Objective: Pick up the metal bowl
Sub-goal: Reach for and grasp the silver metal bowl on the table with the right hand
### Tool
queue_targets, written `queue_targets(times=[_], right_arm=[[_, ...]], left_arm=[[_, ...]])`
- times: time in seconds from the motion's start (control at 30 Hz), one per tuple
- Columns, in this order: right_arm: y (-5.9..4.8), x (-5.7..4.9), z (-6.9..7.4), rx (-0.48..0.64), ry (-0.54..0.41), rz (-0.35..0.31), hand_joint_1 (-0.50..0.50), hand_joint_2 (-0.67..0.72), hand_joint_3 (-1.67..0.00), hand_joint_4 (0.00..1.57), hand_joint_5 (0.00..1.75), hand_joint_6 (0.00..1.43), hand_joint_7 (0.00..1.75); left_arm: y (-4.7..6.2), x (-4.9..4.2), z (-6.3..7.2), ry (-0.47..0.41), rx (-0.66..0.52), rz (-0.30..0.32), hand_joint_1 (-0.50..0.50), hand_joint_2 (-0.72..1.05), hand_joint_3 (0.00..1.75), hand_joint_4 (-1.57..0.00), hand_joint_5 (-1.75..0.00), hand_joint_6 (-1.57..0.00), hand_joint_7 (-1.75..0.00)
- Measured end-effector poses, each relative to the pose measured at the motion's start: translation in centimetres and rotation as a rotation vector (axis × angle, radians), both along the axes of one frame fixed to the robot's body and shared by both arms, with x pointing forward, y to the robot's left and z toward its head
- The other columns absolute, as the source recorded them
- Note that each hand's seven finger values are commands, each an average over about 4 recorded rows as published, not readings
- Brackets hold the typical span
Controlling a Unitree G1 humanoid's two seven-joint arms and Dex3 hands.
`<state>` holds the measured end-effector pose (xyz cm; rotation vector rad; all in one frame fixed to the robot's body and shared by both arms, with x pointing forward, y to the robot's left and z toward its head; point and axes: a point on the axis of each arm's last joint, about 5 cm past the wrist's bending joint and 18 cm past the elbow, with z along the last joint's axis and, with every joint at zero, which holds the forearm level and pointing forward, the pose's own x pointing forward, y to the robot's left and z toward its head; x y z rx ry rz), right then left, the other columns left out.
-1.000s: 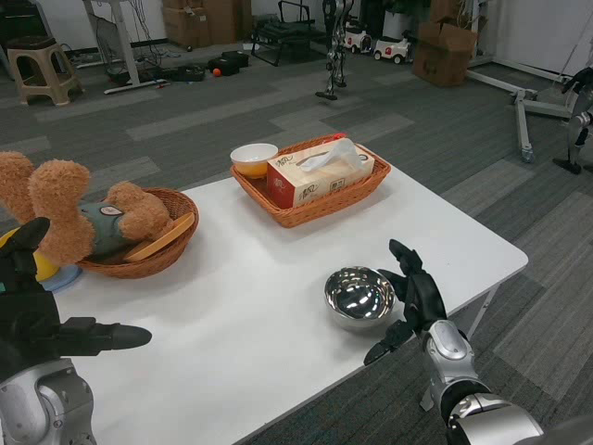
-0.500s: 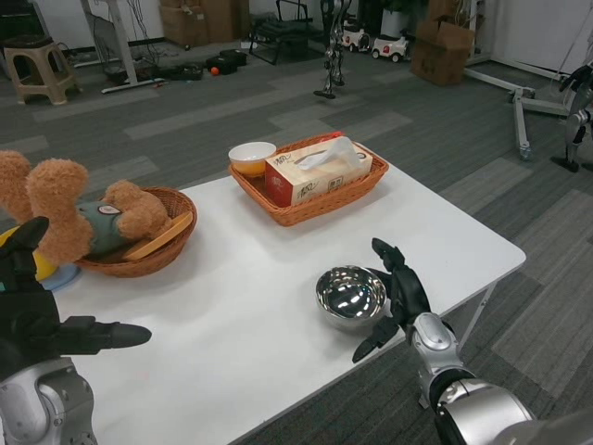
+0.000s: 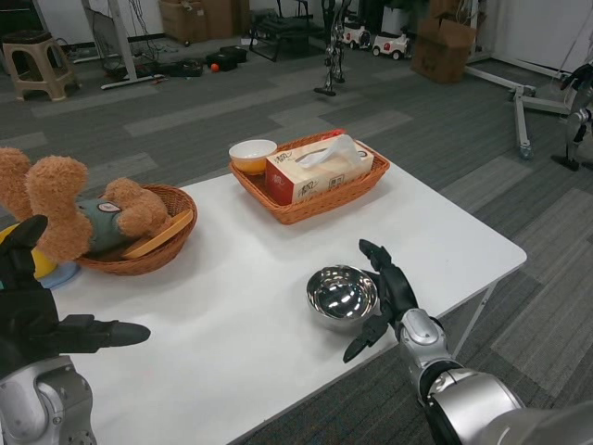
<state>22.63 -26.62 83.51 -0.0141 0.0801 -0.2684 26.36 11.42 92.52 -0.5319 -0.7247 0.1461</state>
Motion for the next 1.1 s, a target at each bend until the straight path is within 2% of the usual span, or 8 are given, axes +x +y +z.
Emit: queue_targets(times=[0.2,0.33,0.43,0.57,0.67,0.77,1.0,1.1], right_arm=[[0.26,0.07,-0.14,-0.011,0.019,0.013,-0.42,0.5,-0.08,0.0,0.68,0.0,0.3],[0.35,0.12,-0.18,-0.015,0.028,0.01,-0.42,0.53,-0.08,0.0,0.68,0.0,0.28],[0.38,0.16,-0.19,-0.017,0.031,-0.001,-0.42,0.53,-0.08,0.0,0.68,0.0,0.28],[0.42,0.23,-0.16,-0.022,0.032,-0.014,-0.42,0.61,-0.08,0.0,0.68,0.0,0.28],[0.45,0.29,-0.12,-0.027,0.032,-0.023,-0.43,0.66,-0.08,0.0,0.68,0.0,0.3],[0.48,0.31,-0.12,-0.033,0.034,-0.024,-0.46,0.66,-0.08,0.0,0.68,0.0,0.31],[0.6,0.42,-0.08,-0.044,0.035,-0.04,-0.44,0.66,-0.08,0.0,0.68,0.0,0.3],[0.73,0.69,0.1,-0.047,0.027,-0.048,-0.43,0.66,-0.08,0.0,0.68,0.0,0.35]], left_arm=[[-0.03,-0.01,-0.01,0.0,0.001,-0.002,-0.46,-0.64,0.0,-1.12,-1.23,0.0,-0.07],[-0.06,-0.02,-0.02,0.0,0.002,-0.003,-0.46,-0.59,0.0,-1.12,-1.23,0.0,-0.07],[-0.08,-0.03,-0.02,0.001,0.002,-0.005,-0.46,-0.64,0.0,-1.12,-1.23,0.0,-0.07],[-0.13,-0.05,-0.04,0.001,0.004,-0.008,-0.46,-0.55,0.0,-1.12,-1.23,0.0,-0.07],[-0.14,-0.06,-0.06,0.002,0.004,-0.008,-0.46,-0.55,0.0,-1.12,-1.23,0.0,-0.07],[-0.12,-0.11,-0.13,0.004,0.004,-0.008,-0.46,-0.55,0.0,-1.12,-1.23,0.0,-0.07],[-0.12,-0.13,-0.17,0.005,0.004,-0.008,-0.46,-0.64,0.0,-1.12,-1.23,0.0,-0.07],[-0.13,-0.13,-0.17,0.006,0.004,-0.008,-0.46,-0.59,0.0,-1.12,-1.23,0.0,-0.07]])
